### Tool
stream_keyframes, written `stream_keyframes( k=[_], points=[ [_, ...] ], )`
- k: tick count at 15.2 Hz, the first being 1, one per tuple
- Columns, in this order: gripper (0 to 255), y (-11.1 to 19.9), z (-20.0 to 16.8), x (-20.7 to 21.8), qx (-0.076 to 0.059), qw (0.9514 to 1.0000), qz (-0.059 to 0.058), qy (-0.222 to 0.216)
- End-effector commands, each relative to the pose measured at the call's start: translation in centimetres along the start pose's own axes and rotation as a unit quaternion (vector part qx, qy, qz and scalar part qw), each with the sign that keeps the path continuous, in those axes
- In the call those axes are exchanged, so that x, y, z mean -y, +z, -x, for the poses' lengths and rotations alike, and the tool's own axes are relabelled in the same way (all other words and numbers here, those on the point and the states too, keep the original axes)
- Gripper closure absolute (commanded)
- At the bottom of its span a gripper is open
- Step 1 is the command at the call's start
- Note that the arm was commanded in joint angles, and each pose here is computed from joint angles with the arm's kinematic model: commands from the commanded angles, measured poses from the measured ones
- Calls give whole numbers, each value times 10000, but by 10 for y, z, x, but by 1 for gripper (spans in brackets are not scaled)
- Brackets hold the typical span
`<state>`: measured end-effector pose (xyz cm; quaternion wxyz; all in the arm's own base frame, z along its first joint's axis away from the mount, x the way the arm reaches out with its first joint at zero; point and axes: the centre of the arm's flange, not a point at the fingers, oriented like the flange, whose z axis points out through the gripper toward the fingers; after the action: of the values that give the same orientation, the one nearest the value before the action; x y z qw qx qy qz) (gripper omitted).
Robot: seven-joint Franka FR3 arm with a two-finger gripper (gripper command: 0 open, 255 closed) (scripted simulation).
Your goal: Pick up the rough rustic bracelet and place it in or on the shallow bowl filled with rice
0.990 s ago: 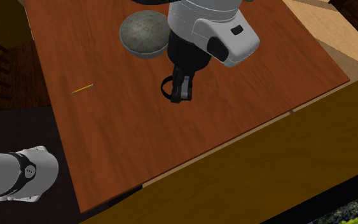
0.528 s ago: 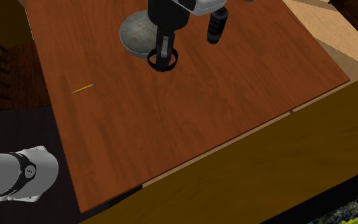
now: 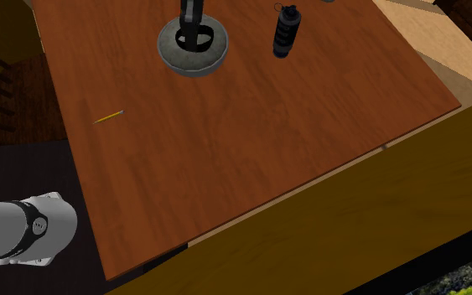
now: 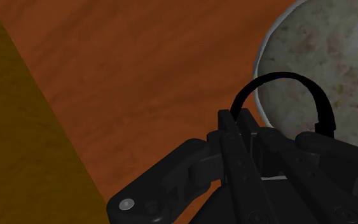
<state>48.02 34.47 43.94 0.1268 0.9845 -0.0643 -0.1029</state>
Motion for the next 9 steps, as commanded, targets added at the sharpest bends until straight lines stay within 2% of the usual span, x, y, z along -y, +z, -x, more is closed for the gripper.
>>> stream_keyframes(
  k=[1, 4, 9],
  points=[
    [255, -4, 13, 25, 3, 10000, -1, 7],
    [255, -9, 31, 60, 3, 10000, -1, 7],
    [255, 16, 26, 67, 3, 10000, -1, 7]
  ],
)
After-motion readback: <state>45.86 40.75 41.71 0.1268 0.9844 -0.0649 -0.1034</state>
